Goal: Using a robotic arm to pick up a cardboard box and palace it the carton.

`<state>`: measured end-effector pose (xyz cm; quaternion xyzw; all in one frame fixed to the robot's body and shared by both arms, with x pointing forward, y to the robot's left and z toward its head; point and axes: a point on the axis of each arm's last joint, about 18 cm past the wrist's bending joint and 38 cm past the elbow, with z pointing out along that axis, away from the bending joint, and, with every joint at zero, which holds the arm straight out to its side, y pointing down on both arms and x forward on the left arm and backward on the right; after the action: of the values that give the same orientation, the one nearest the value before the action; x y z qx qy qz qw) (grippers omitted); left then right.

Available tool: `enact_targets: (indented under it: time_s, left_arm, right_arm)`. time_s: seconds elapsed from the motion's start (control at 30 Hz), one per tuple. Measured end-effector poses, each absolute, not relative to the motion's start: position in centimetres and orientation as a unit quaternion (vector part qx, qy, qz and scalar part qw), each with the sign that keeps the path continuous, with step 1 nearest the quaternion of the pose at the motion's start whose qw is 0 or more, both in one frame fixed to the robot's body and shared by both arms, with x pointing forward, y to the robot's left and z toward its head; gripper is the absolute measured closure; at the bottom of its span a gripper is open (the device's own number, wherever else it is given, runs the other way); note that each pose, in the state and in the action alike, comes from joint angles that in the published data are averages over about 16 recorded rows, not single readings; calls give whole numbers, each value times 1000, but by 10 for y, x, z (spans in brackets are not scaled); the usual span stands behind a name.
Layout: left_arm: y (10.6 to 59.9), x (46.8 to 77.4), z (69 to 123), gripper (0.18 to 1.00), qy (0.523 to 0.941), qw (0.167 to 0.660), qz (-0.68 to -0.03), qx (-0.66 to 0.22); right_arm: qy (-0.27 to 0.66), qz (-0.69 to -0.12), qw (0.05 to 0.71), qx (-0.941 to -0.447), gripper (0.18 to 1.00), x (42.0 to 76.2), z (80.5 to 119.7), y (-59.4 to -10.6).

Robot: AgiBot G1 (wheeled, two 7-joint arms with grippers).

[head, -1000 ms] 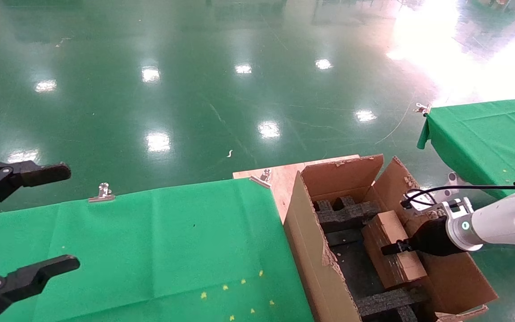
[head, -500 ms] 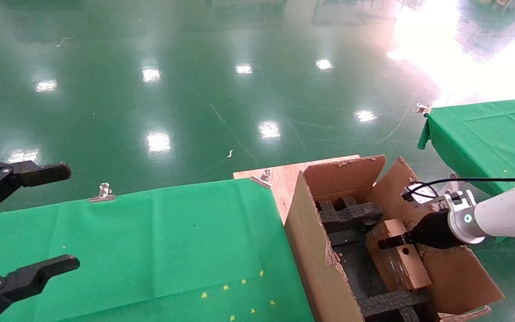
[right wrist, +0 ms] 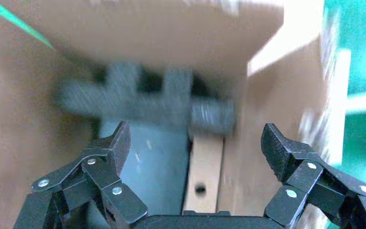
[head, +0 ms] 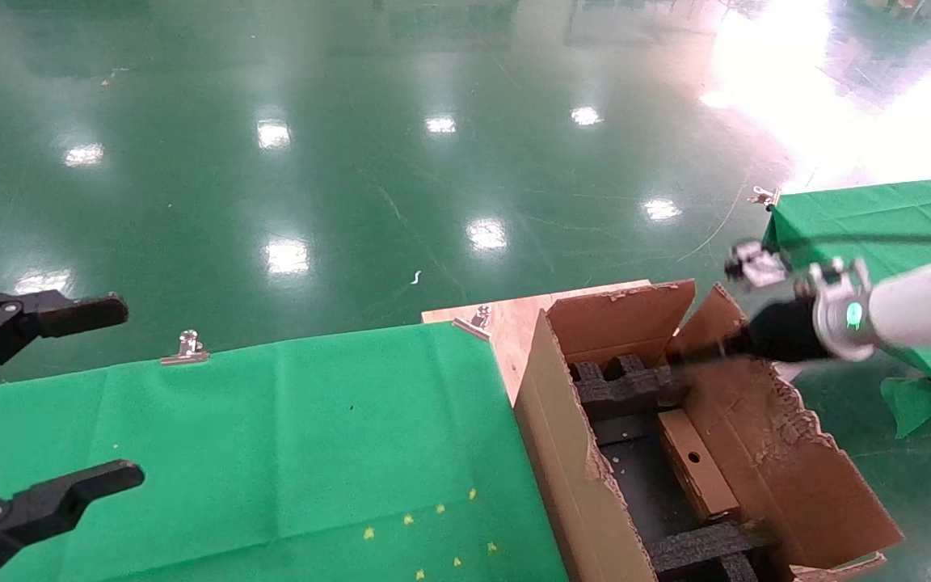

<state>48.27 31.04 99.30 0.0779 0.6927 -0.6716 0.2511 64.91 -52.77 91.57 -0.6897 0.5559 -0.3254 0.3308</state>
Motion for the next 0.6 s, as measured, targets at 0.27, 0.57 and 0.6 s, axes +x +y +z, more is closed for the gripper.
enact_targets:
  time_s: [0.27,0.57,0.6]
  left_arm:
    - [310,483,993,183,693,251,-672,78]
    - [311,483,993,183,693,251,-672,78]
    - [311,483,993,183,693,251,-672,78]
  right_arm:
    - [465,-319,404,-720,180,646,976,-491]
    - [383,-295,460,-745,178,630,1008,-462]
    - [379,-294,462,-746,178,629,1009,-461]
